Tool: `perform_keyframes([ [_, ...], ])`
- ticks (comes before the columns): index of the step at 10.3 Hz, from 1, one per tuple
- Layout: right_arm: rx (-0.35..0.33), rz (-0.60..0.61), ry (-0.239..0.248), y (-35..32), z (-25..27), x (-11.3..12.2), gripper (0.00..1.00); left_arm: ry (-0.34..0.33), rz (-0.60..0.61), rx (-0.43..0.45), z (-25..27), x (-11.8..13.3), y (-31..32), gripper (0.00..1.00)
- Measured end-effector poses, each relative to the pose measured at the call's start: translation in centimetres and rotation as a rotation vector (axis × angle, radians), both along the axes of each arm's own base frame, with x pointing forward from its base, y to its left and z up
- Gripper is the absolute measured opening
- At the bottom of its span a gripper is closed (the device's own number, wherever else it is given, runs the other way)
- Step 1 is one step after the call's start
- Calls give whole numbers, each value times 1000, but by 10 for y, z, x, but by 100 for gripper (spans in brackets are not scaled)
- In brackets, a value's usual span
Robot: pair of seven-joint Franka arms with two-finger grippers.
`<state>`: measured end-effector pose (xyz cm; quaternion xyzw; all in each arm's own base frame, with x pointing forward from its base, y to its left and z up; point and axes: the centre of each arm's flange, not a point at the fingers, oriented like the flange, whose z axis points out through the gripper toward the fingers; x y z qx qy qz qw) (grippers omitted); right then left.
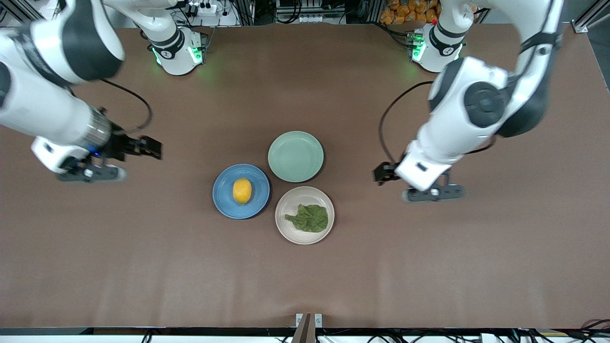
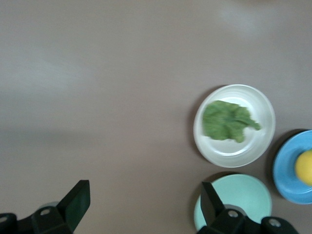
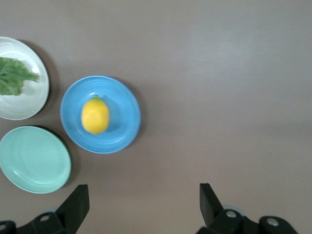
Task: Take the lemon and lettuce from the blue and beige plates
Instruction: 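Reach the right gripper to the lemon while the left gripper reaches the lettuce, then close the right gripper on the lemon while the left gripper grasps lettuce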
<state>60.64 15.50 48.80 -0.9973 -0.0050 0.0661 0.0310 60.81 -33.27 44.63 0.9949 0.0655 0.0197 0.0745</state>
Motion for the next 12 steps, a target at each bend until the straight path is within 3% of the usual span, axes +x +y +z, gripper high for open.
perform_keyframes([
  [2,19,-13,54,37,-58,9,100,-22,79,-45,-47,-4,-49,100],
  [4,39,-63,65,75,-114,16,100,-42,154,-94,-100,-9,-88,100],
  [8,52,-96,132,125,-219,9,100,-113,320,-237,-184,-17,-133,100],
  [10,73,-115,122,128,-266,4,100,-88,494,-301,-202,-8,-135,100],
  [12,77,-123,130,128,-293,-3,100,5,688,-363,-211,-2,-136,100],
])
